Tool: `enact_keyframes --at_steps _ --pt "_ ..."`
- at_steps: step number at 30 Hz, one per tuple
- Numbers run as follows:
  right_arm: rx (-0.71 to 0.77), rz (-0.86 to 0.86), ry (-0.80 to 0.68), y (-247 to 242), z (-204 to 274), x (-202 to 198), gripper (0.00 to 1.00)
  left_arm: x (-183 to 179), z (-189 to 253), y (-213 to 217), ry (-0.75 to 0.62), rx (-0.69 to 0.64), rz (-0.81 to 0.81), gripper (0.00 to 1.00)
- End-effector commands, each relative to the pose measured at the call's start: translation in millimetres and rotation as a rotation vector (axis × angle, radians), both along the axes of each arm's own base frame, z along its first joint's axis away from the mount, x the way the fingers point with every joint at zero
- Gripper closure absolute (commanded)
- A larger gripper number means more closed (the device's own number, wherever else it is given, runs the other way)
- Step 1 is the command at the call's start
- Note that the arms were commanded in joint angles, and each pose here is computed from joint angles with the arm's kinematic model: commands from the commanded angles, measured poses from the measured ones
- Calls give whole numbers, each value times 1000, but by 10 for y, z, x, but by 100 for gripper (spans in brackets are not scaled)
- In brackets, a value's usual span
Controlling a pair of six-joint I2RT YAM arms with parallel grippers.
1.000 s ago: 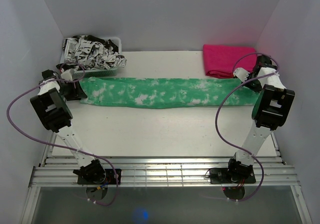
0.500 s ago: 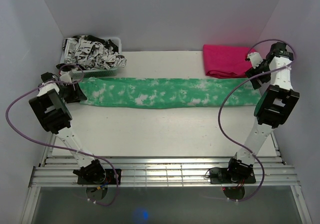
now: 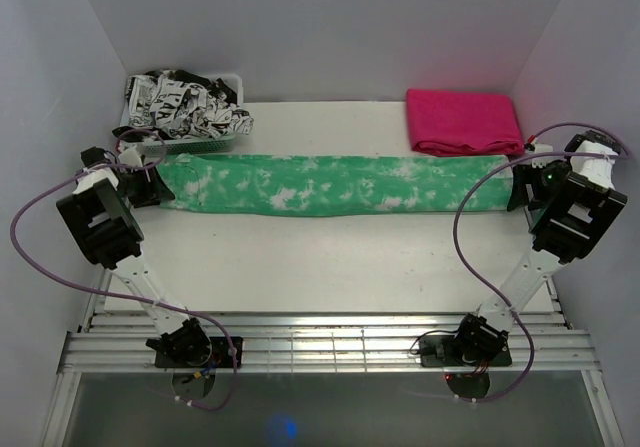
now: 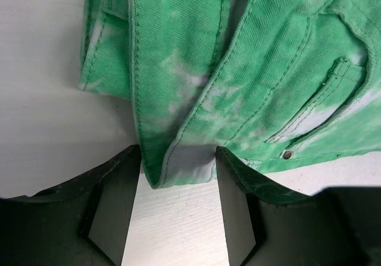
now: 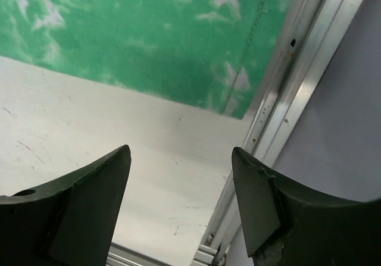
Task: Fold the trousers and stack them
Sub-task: Flatten the trousers out
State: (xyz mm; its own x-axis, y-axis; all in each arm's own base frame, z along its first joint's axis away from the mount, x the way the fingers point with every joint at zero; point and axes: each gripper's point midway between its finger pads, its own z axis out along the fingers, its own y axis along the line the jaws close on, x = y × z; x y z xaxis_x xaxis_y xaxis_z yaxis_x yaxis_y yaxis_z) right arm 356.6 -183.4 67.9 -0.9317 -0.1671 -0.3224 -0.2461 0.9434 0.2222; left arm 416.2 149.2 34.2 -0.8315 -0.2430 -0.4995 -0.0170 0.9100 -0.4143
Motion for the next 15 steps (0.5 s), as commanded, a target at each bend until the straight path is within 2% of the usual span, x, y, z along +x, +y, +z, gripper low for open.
enact_keyframes --at_steps 1,9,11,12,13,15 --pt "91 -67 -45 -2 -143 136 26 -12 313 -73 -57 -15 2 36" --pt "99 -93 -98 -65 -372 340 24 -12 379 -99 -76 -25 4 36" --pt "60 -88 -99 -137 -414 346 20 -26 387 -107 -76 -19 0 36" --pt "46 -88 -98 -151 -421 329 15 -32 391 -96 -78 -12 -2 36" --pt "10 -89 -113 -217 -429 358 1 -32 386 -100 -78 -10 -4 36" --pt "-4 -92 -118 -232 -434 352 6 -47 369 -104 -72 -11 -3 36"
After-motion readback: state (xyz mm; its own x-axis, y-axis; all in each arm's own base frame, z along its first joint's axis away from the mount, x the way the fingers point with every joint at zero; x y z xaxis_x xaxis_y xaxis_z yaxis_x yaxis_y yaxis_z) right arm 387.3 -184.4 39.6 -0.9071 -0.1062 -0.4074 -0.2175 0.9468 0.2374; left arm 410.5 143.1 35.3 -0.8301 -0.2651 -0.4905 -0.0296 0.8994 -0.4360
